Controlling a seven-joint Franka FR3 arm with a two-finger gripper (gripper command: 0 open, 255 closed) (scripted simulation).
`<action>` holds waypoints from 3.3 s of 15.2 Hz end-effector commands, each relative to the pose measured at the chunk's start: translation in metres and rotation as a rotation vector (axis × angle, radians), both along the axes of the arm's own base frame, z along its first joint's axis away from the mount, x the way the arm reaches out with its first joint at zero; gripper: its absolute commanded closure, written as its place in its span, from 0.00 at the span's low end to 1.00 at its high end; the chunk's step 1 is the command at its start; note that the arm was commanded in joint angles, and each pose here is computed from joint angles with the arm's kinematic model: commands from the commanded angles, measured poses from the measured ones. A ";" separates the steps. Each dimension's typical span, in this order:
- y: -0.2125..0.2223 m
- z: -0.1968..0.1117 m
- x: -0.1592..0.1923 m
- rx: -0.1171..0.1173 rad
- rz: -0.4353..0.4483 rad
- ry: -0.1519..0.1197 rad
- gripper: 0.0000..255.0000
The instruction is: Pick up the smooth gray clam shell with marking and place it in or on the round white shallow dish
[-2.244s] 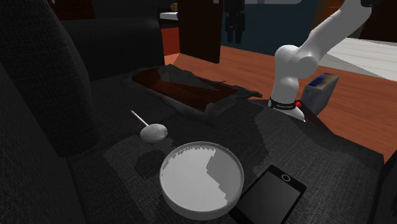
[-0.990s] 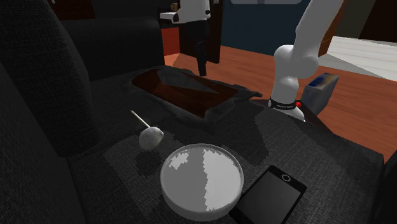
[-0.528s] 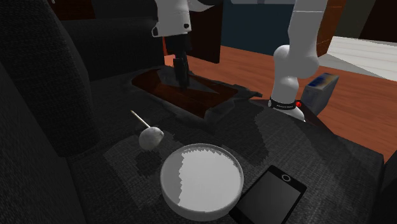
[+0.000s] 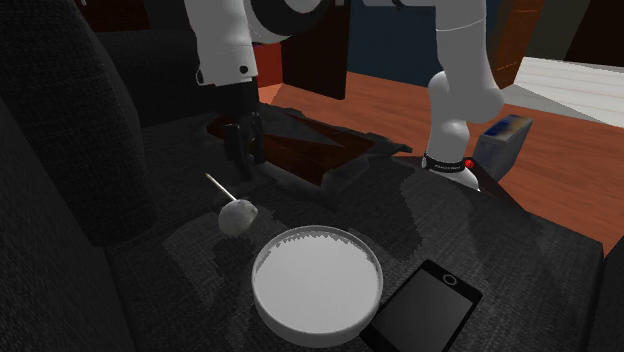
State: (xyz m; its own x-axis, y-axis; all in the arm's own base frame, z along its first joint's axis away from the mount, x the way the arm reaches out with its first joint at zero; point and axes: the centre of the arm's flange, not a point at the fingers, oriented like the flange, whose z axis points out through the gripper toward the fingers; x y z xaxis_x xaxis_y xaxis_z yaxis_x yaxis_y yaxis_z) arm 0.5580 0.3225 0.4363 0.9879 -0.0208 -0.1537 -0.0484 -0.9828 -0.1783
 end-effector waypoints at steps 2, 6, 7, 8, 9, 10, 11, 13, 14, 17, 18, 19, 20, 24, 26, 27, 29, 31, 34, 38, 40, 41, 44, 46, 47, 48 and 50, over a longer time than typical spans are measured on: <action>0.026 -0.012 0.028 0.006 -0.024 0.010 0.00; 0.040 -0.028 0.040 0.008 -0.034 0.014 0.00; 0.041 -0.033 0.039 0.008 -0.034 0.014 0.00; 0.042 -0.038 0.038 0.008 -0.034 0.014 0.00; 0.043 -0.043 0.037 0.008 -0.034 0.014 0.00; 0.044 -0.049 0.037 0.008 -0.034 0.014 0.00; 0.045 -0.054 0.036 0.008 -0.034 0.014 0.00; 0.046 -0.057 0.035 0.008 -0.034 0.014 0.00; 0.046 -0.057 0.035 0.008 -0.034 0.014 0.00; 0.046 -0.057 0.035 0.008 -0.034 0.014 0.00; 0.046 -0.057 0.035 0.008 -0.034 0.014 0.00; 0.046 -0.057 0.035 0.008 -0.034 0.014 0.00; 0.046 -0.057 0.035 0.008 -0.034 0.014 1.00; 0.046 -0.057 0.036 0.008 -0.034 0.014 1.00; 0.046 -0.056 0.036 0.008 -0.034 0.014 1.00; 0.046 -0.056 0.036 0.008 -0.034 0.014 1.00; 0.046 -0.057 0.035 0.008 -0.034 0.014 1.00; 0.046 -0.046 0.035 0.008 -0.034 0.014 1.00; 0.046 -0.030 0.035 0.008 -0.034 0.014 1.00; 0.046 -0.009 0.035 0.008 -0.034 0.014 1.00; 0.046 0.002 0.035 0.008 -0.034 0.014 1.00; 0.046 0.007 0.035 0.008 -0.034 0.014 1.00; 0.046 0.012 0.035 0.008 -0.034 0.014 1.00; 0.053 -0.001 0.040 -0.031 -0.013 0.028 0.00; 0.060 -0.013 0.044 -0.070 0.007 0.042 0.00; 0.067 -0.026 0.048 -0.108 0.027 0.056 0.00; 0.068 -0.036 0.046 -0.108 0.027 0.056 0.00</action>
